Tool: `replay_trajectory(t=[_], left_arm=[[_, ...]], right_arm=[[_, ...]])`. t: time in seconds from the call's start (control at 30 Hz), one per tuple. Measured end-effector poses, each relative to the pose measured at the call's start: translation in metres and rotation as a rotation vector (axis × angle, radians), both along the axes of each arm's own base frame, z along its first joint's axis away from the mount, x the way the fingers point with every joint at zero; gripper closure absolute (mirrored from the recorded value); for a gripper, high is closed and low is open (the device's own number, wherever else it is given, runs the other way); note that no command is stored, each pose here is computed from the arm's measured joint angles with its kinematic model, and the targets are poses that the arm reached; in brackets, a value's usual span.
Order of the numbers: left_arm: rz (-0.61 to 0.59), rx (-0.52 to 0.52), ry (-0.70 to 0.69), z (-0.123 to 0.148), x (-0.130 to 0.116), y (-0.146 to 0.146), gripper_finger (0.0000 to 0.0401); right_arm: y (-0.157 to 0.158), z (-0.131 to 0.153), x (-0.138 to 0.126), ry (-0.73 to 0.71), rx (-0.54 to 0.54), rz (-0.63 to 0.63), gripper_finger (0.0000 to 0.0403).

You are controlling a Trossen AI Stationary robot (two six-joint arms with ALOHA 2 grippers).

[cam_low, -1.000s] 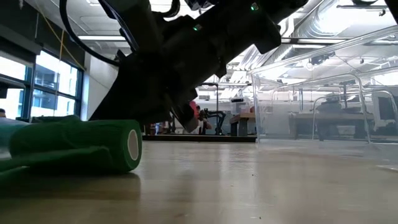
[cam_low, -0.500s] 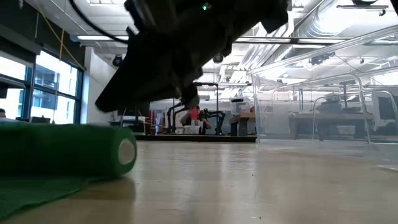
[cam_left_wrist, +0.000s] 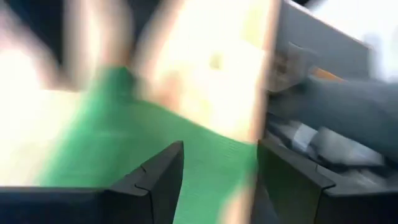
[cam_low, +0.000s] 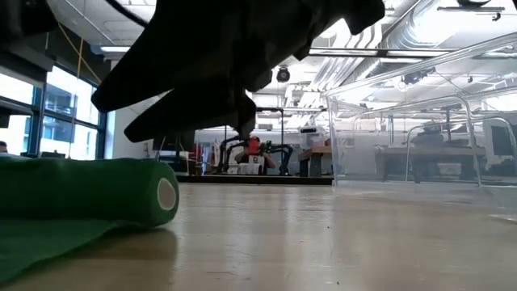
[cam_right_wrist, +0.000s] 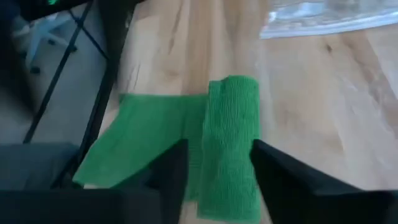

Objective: Roll bandage
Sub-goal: Roll the green bandage

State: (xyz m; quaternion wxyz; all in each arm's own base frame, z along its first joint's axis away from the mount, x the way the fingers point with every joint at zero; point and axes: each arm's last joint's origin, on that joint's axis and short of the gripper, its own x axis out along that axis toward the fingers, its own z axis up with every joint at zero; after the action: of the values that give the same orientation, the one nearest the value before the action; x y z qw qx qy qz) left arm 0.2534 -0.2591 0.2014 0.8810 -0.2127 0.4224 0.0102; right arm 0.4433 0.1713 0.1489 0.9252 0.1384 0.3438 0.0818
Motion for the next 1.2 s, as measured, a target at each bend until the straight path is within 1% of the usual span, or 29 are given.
replay_trajectory(t=[0.07, 0.13, 0.17, 0.23, 0.33, 0.4, 0.5, 0.53, 0.6, 0.77, 0.87, 0.93, 1.03, 1.1, 1.2], left_arm=[[0.071, 0.102, 0.009, 0.002, -0.008, 0.009, 0.0209], [0.105, 0.154, 0.034, -0.004, -0.017, 0.019, 0.0213], [0.106, 0.163, 0.046, -0.009, -0.021, 0.023, 0.0214], [0.106, 0.14, 0.036, -0.021, -0.026, 0.03, 0.0215], [0.133, 0.113, -0.037, -0.042, -0.031, 0.041, 0.0215], [0.145, 0.117, -0.073, -0.055, -0.033, 0.047, 0.0215], [0.15, 0.094, -0.105, -0.065, -0.034, 0.054, 0.0215], [0.15, 0.089, -0.112, -0.066, -0.034, 0.054, 0.0215], [0.135, 0.113, -0.109, -0.066, -0.033, 0.056, 0.0215], [0.086, 0.129, -0.088, -0.07, -0.033, 0.055, 0.0215], [0.084, 0.09, -0.067, -0.071, -0.033, 0.053, 0.0215], [0.097, 0.067, -0.062, -0.072, -0.033, 0.052, 0.0215], [0.091, 0.048, -0.073, -0.071, -0.033, 0.05, 0.0215], [0.082, 0.04, -0.071, -0.072, -0.033, 0.049, 0.0215], [0.082, 0.038, -0.069, -0.072, -0.033, 0.049, 0.0215]], right_arm=[[0.0, 0.0, 0.0, 0.001, -0.007, 0.027, 0.0207], [-0.002, -0.001, 0.0, 0.006, -0.005, 0.049, 0.0185], [-0.003, -0.002, 0.001, 0.011, -0.001, 0.058, 0.018], [-0.005, -0.007, 0.003, 0.02, 0.019, 0.073, 0.0176], [-0.004, -0.024, 0.004, 0.058, 0.033, 0.075, 0.0174], [-0.004, -0.033, 0.004, 0.085, 0.048, 0.062, 0.0174], [-0.004, -0.037, 0.004, 0.101, 0.059, 0.046, 0.0177], [-0.003, -0.038, 0.004, 0.105, 0.058, 0.046, 0.0182], [0.0, -0.039, 0.003, 0.105, 0.049, 0.051, 0.0201], [0.005, -0.039, 0.001, 0.077, -0.013, 0.075, 0.028], [0.01, -0.038, -0.001, 0.045, -0.081, 0.081, 0.0326], [0.015, -0.038, -0.002, 0.024, -0.126, 0.072, 0.0345], [0.024, -0.037, -0.006, -0.006, -0.21, 0.039, 0.0354], [0.027, -0.037, -0.008, -0.017, -0.267, -0.001, 0.0352], [0.032, -0.038, -0.012, -0.027, -0.321, -0.04, 0.0343]])
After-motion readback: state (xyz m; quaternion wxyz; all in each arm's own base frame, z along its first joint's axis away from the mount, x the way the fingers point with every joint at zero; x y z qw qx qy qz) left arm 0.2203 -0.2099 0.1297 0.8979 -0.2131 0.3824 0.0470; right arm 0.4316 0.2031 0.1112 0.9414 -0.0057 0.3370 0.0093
